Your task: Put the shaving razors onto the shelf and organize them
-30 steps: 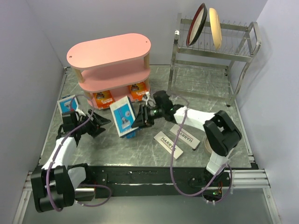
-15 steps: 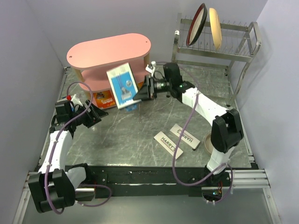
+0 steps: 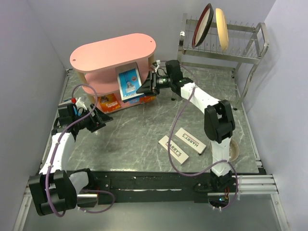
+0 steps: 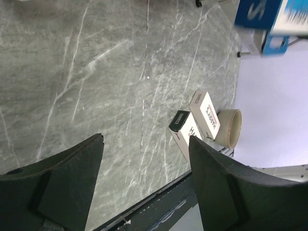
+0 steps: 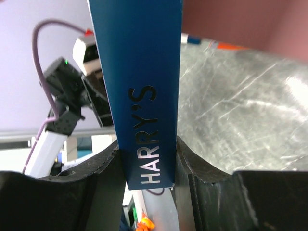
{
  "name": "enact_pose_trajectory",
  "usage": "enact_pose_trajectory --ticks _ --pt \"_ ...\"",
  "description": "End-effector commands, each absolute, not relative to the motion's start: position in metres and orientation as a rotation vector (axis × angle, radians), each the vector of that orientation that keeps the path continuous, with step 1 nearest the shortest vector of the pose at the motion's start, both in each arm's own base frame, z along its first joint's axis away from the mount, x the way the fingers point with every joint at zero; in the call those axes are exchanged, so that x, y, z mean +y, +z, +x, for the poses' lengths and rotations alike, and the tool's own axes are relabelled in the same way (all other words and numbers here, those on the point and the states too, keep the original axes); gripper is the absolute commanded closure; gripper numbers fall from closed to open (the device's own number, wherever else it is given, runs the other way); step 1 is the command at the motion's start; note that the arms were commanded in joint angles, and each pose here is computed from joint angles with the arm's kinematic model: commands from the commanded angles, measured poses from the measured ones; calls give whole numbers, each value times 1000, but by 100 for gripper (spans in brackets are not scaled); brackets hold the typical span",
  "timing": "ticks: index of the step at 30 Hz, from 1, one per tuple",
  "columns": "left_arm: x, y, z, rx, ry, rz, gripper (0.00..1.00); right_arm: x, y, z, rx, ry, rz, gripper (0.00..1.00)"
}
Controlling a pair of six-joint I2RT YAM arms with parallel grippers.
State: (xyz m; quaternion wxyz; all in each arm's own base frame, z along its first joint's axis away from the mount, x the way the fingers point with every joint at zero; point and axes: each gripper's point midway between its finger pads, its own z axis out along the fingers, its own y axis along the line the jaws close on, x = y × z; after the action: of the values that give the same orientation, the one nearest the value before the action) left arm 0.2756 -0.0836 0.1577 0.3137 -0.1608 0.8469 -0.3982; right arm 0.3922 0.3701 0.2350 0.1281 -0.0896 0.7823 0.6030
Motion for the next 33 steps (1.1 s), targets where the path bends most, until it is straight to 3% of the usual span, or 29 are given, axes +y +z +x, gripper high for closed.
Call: enact_pose_trajectory --ticks 1,4,7,9,14,29,33 --pt "-85 166 278 2209 -1065 -342 24 367 288 419 2075 1734 -342 73" --pt "-86 163 275 2220 -1073 -335 23 362 284 436 2072 1703 -321 70" --pt "-90 161 273 2222 -1106 -323 23 358 282 450 2077 1672 -282 61" --pt "-93 162 272 2213 -1135 -312 23 355 277 463 2086 1631 -232 49" --pt "-93 161 273 2212 -1145 -323 23 347 269 482 2107 1557 -163 36" --pt "-94 165 277 2171 -1162 -344 23 322 266 465 2170 1436 -90 29" --pt "-93 162 275 2185 -1149 -342 22 322 256 463 2198 1450 -38 32"
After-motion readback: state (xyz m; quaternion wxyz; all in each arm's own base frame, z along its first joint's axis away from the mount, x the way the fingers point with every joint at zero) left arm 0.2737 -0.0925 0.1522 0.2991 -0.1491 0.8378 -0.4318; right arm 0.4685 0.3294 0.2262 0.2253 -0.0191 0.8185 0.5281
